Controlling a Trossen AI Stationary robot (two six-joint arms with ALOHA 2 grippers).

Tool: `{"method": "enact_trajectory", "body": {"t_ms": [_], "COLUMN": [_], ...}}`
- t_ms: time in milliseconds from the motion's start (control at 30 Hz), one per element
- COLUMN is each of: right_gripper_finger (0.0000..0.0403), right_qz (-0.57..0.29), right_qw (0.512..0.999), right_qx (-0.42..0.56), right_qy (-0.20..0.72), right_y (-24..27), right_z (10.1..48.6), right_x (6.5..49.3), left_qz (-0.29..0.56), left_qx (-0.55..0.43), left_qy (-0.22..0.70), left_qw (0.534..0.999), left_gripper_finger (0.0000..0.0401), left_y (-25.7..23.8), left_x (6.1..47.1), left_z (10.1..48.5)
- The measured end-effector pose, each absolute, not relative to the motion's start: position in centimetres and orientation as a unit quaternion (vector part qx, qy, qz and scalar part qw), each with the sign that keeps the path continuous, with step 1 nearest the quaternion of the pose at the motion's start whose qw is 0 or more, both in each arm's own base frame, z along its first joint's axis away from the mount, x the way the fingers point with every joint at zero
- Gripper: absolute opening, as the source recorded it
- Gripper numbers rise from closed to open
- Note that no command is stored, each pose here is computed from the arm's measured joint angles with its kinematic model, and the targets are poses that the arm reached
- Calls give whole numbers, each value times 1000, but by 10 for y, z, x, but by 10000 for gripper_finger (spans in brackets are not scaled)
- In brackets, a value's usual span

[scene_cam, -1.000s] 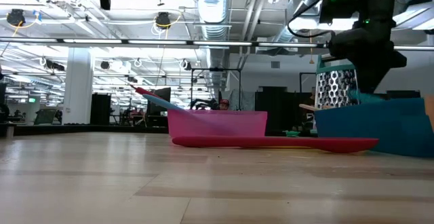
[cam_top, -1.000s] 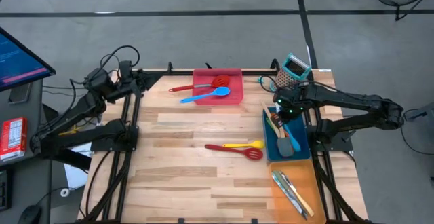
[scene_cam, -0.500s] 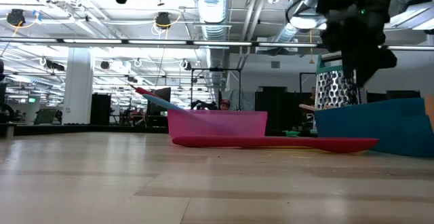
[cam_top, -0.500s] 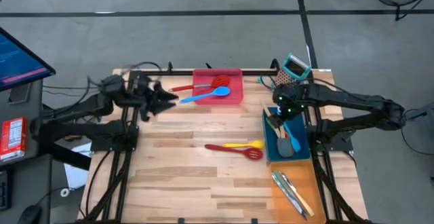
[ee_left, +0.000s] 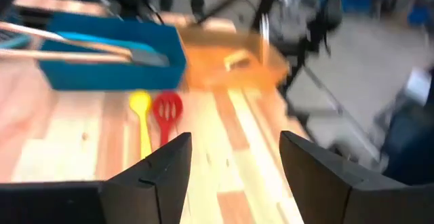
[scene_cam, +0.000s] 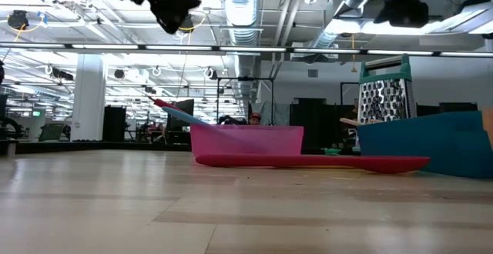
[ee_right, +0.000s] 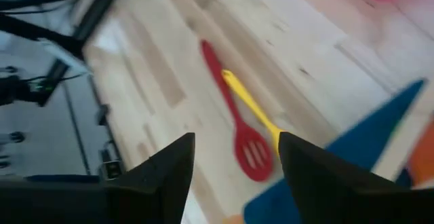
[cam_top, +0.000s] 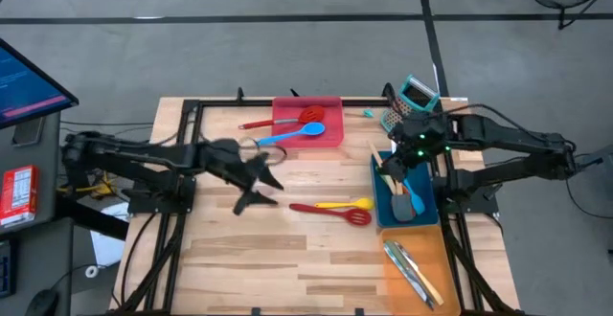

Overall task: Pick & Place Kitchen Items
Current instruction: Put the red serving spoon into the red bin

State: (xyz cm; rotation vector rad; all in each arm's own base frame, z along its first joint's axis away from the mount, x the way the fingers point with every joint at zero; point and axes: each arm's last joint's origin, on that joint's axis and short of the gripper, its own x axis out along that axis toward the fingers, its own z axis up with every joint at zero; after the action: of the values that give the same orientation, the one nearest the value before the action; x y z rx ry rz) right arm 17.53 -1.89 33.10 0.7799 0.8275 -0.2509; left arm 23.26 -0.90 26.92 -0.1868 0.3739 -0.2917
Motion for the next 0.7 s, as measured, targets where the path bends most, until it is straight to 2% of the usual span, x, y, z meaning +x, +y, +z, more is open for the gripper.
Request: {"method": "enact_trajectory", "body": {"t_ms": [167,333,533,700], "right_gripper_finger": [202,201,212,218], "right_qz": [-89,-99,-93,-86], "right_qw": [846,854,861,864], "right_qx": [370,348,327,321], "right_qy": [374,374,377,377], "right_y": [-5,6,12,14], "right_z": [339,338,337,337], "right_x": [174,176,178,177], "left_qz": [-181,-171,-151,-119], "left_qx": [-21,10,16,26], "left_qy": [245,298,289,286], "left_qw": [952,939,945,950], "left_gripper_finger": [207,227,250,246], "left_y": [-23,-31,-32,-30], "left_x": [254,274,299,311], "left_z": [236,200,170,149]}}
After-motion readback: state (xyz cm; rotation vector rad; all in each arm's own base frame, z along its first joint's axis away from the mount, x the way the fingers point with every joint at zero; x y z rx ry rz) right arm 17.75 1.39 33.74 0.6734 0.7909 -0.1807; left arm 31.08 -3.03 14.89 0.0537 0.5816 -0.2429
